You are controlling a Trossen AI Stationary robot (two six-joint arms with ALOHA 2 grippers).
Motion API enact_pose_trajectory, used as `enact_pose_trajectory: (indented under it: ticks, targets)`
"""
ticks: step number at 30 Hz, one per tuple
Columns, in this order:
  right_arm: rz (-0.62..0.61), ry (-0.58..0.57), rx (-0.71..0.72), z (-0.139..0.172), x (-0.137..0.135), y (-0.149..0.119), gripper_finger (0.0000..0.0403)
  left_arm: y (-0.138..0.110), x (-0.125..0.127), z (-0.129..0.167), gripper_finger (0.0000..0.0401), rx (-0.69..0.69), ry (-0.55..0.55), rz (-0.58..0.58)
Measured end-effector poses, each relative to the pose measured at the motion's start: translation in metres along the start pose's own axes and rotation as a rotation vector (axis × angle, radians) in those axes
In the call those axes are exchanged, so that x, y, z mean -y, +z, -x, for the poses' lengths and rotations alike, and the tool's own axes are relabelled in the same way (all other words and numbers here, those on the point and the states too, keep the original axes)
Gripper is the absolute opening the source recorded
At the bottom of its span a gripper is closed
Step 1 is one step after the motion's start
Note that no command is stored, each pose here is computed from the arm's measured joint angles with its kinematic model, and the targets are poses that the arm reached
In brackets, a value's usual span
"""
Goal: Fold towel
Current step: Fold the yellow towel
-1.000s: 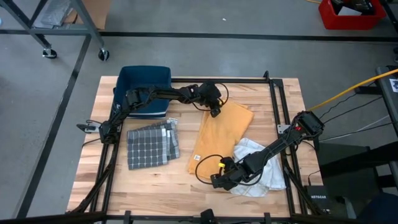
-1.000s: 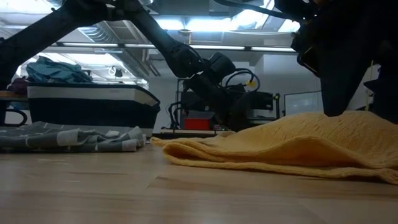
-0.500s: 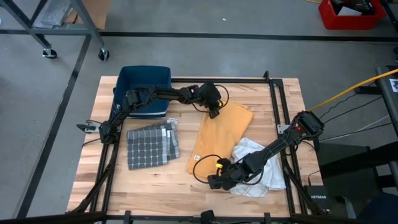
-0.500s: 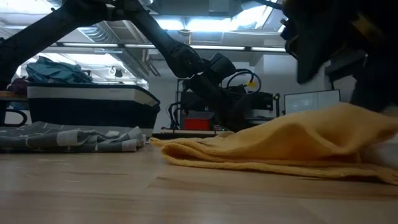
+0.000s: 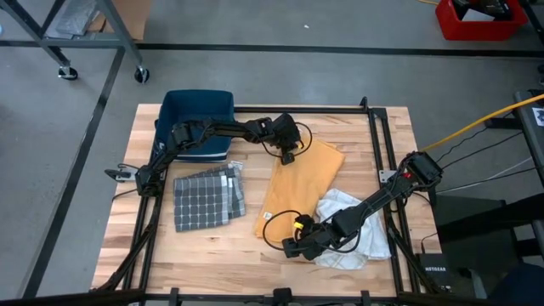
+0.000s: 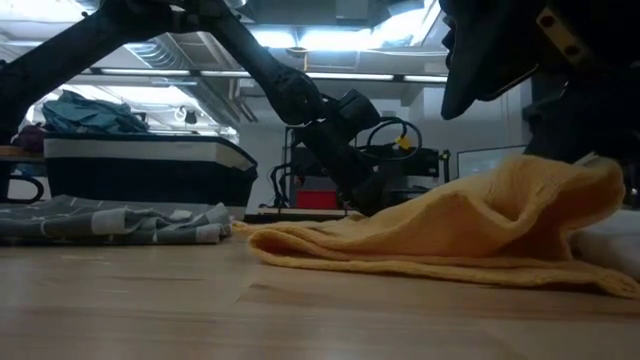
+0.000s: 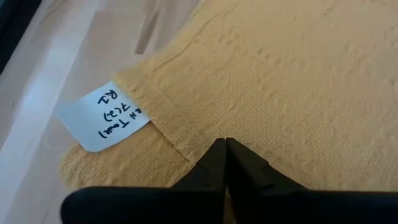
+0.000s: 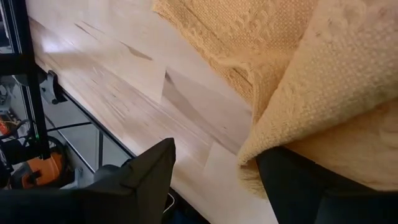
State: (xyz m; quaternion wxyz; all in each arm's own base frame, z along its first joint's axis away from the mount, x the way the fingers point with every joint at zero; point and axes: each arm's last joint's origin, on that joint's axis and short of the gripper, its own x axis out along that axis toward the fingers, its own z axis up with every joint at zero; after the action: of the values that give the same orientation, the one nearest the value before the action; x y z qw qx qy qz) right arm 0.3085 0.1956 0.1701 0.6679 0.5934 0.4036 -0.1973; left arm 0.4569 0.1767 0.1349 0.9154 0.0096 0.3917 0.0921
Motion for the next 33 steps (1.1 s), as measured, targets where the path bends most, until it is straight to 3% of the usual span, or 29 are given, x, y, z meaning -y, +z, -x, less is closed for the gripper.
enact_pose_trajectory:
  ticks: [6, 15, 19, 27, 33]
  targets:
    - [0.000, -0.006, -0.032, 0.000, 0.000, -0.001, 0.0232, -0.002, 0.000, 0.002, 0.0001, -0.038, 0.006, -0.030]
    - [0.006, -0.004, -0.023, 0.000, 0.000, 0.000, 0.0232, -0.008, 0.006, 0.010, 0.0002, -0.210, 0.105, -0.057]
    - [0.079, -0.002, -0.015, 0.000, 0.000, 0.000, 0.0232, -0.018, 0.009, 0.015, 0.0001, -0.364, 0.227, -0.101]
    - [0.316, 0.008, 0.096, 0.000, -0.001, 0.003, 0.0232, -0.029, 0.008, 0.017, 0.0022, -0.486, 0.250, -0.182]
    - [0.389, 0.001, 0.082, 0.000, 0.000, 0.003, 0.0232, -0.034, 0.008, 0.019, 0.0064, -0.544, 0.236, -0.232]
